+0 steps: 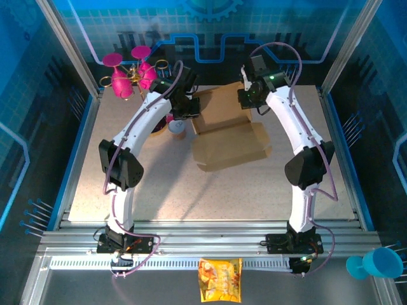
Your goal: Fold the paper box
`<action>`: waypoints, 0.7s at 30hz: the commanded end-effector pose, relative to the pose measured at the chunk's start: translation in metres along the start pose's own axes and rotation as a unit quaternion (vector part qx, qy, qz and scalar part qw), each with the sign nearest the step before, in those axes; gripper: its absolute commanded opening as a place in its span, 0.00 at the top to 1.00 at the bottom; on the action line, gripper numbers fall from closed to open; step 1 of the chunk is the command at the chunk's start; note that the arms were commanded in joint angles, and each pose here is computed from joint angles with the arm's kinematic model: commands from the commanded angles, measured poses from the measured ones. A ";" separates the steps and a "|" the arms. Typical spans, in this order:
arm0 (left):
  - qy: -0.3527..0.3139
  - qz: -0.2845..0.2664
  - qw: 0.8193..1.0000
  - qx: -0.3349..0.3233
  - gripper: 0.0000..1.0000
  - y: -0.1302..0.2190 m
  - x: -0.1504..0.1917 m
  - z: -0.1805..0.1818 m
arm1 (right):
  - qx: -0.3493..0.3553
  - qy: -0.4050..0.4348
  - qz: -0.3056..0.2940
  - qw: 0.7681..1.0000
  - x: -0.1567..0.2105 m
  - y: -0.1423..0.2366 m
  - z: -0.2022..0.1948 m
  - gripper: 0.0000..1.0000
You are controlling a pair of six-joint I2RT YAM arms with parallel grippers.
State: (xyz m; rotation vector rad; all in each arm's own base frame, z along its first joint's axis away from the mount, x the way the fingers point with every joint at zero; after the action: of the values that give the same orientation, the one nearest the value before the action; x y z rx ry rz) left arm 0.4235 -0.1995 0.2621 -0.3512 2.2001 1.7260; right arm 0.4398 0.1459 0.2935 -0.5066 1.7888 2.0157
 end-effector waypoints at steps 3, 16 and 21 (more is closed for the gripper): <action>-0.014 0.028 0.999 0.013 1.00 0.009 0.009 -0.002 | -0.054 0.015 -0.011 0.998 -0.007 0.001 0.008 0.71; -0.009 0.036 0.999 0.010 1.00 0.009 0.009 -0.001 | -0.008 0.025 -0.015 1.000 0.010 -0.006 0.001 0.52; -0.009 0.037 0.999 0.012 1.00 0.008 0.008 -0.002 | 0.018 0.025 -0.020 0.999 0.016 -0.008 -0.003 0.64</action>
State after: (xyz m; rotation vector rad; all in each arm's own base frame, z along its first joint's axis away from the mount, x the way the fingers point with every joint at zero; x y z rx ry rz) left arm 0.4122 -0.1971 0.2644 -0.2854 2.2296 1.7581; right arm 0.4336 0.1492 0.2633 -0.5415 1.8327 2.0308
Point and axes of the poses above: each hand's point on the last joint's axis, 136 mm out from that joint toward the fingers, its own y axis back along the fingers, its own z axis along the line the jaws close on, x = y × z, the point moved 5 cm from there along y, back along the fingers, and after that the axes turned 10 degrees about -y, right-handed, at the moved point
